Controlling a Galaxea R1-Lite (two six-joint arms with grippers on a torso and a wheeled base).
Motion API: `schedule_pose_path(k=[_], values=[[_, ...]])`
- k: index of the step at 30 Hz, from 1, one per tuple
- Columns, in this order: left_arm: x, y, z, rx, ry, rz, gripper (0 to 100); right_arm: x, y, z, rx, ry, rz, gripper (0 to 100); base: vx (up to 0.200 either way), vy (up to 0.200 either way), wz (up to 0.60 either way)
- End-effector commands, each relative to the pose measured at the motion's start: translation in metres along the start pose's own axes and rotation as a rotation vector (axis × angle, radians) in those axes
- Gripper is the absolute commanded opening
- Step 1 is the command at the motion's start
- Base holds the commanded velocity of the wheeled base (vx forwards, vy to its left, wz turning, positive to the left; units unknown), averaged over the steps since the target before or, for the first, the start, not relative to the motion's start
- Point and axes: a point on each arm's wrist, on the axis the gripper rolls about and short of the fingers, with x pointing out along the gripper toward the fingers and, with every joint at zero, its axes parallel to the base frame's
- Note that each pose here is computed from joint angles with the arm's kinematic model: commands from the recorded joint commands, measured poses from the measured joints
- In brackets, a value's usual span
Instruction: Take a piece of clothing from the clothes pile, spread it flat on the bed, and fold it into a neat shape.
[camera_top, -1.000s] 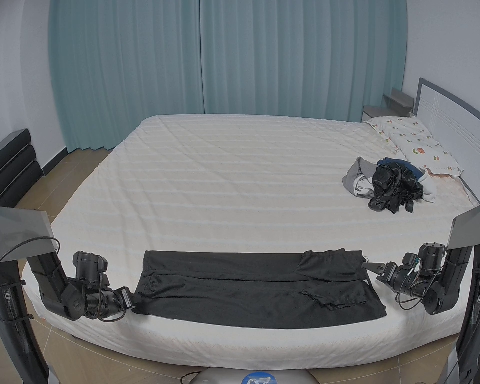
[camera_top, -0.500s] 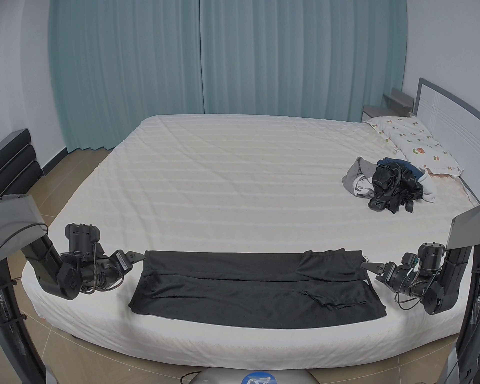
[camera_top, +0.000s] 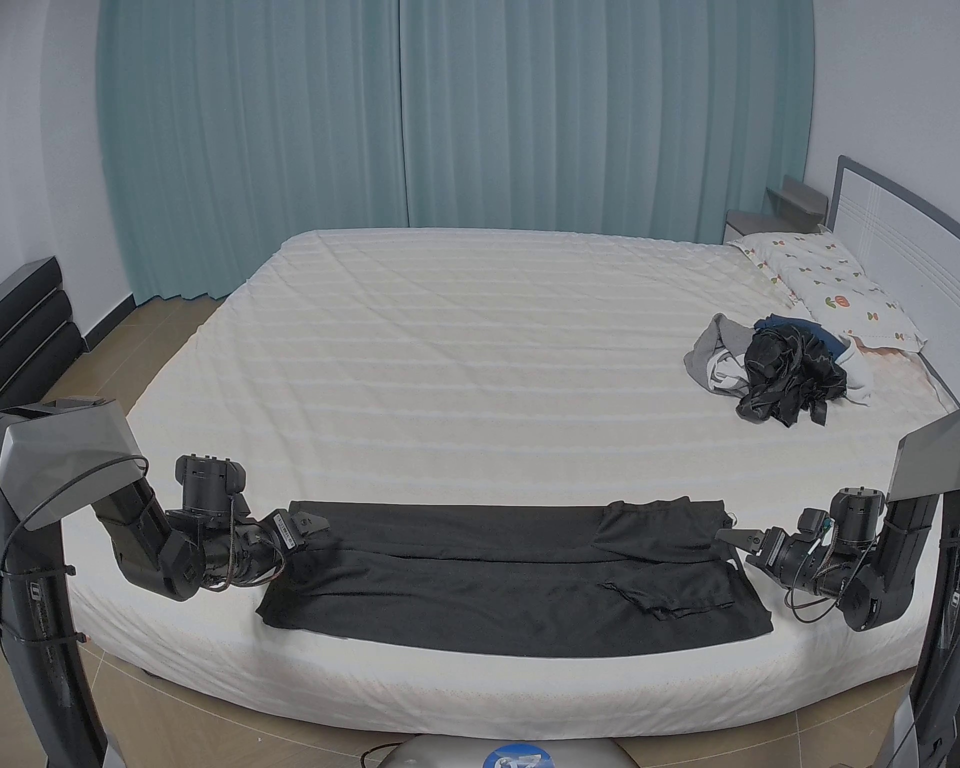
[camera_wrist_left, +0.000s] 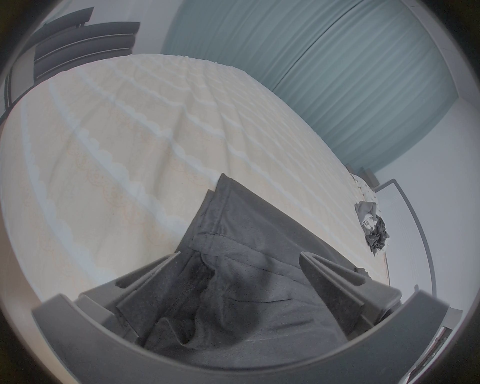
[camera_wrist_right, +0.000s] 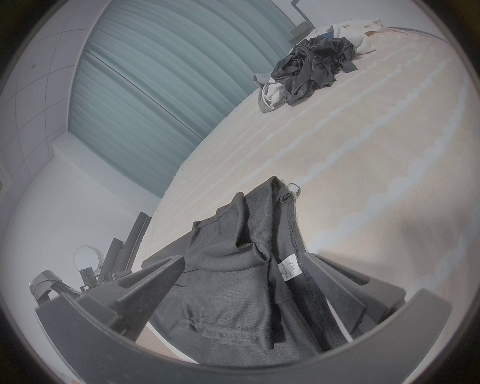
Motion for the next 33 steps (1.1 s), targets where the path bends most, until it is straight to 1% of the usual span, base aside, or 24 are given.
schedule_pose_path(k=[1, 5, 6, 9, 14, 19, 22, 26, 33], values=[[0.003, 0.003, -0.004, 0.000, 0.016, 0.009, 100, 0.000, 0.000, 0.000, 0.000, 0.000, 0.001, 100, 0.000, 0.000, 0.00], [0.008, 0.005, -0.006, 0.001, 0.026, 0.016, 100, 0.000, 0.000, 0.000, 0.001, 0.000, 0.001, 100, 0.000, 0.000, 0.00], [0.008, 0.006, -0.006, 0.000, 0.027, 0.017, 0, 0.000, 0.000, 0.000, 0.000, 0.000, 0.001, 100, 0.000, 0.000, 0.00], [0.009, 0.007, -0.007, 0.008, 0.024, 0.027, 0, 0.000, 0.000, 0.000, 0.002, -0.001, 0.000, 100, 0.000, 0.000, 0.00], [0.010, 0.009, -0.001, 0.003, -0.014, 0.062, 0, 0.000, 0.000, 0.000, 0.001, -0.002, 0.000, 100, 0.000, 0.000, 0.00], [0.011, 0.012, 0.001, -0.004, -0.031, 0.081, 0, -0.001, 0.000, 0.001, 0.000, -0.004, 0.002, 100, 0.000, 0.000, 0.00], [0.011, 0.014, 0.007, -0.016, -0.065, 0.104, 0, -0.001, 0.000, 0.001, 0.000, -0.004, 0.002, 100, 0.000, 0.000, 0.00], [0.011, 0.020, 0.009, -0.030, -0.068, 0.119, 0, -0.001, 0.000, 0.001, -0.002, -0.008, 0.004, 100, 0.000, 0.000, 0.00], [0.013, 0.022, 0.009, -0.035, -0.070, 0.123, 0, -0.001, 0.001, 0.000, -0.005, -0.011, 0.006, 100, 0.000, 0.000, 0.00]])
